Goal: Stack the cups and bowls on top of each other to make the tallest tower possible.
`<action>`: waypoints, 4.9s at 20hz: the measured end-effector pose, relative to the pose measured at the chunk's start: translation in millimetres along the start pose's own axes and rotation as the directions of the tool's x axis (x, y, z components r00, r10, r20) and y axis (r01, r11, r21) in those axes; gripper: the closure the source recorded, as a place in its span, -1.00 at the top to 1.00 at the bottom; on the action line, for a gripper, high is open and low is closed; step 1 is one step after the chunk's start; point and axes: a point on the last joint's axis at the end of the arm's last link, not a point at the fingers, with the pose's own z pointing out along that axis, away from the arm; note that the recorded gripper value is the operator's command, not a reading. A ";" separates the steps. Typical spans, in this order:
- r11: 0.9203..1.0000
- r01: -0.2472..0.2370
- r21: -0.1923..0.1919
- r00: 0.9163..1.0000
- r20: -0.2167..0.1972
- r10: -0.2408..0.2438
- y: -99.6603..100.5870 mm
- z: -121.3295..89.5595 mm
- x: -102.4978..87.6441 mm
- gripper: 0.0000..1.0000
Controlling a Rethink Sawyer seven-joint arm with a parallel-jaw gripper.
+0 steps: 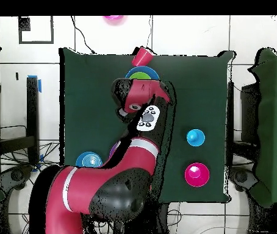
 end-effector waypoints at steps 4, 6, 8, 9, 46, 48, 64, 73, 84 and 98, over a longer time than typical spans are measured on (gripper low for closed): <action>1.000 -0.018 0.013 1.000 -0.013 0.019 5.0 10.0 5.6 1.00; 1.000 -0.028 0.014 1.000 -0.010 0.028 5.4 8.0 6.9 1.00; 1.000 -0.027 0.013 1.000 -0.009 0.027 6.7 6.9 8.4 1.00; 1.000 -0.026 0.012 1.000 -0.008 0.026 8.1 6.3 10.0 1.00; 0.999 -0.038 0.024 0.998 -0.057 0.039 -18.0 -70.6 29.7 1.00; 0.999 -0.036 0.028 0.997 -0.065 0.037 -17.4 -67.0 31.6 1.00; 0.999 -0.008 0.041 0.992 -0.122 0.013 -9.0 -42.5 47.9 1.00; 1.000 -0.004 0.008 0.996 -0.093 0.005 -1.8 -38.8 45.9 1.00; 0.999 -0.001 -0.044 1.000 -0.015 0.000 12.3 -19.9 37.2 1.00; 1.000 -0.003 -0.012 0.999 -0.046 0.002 6.8 10.5 45.1 1.00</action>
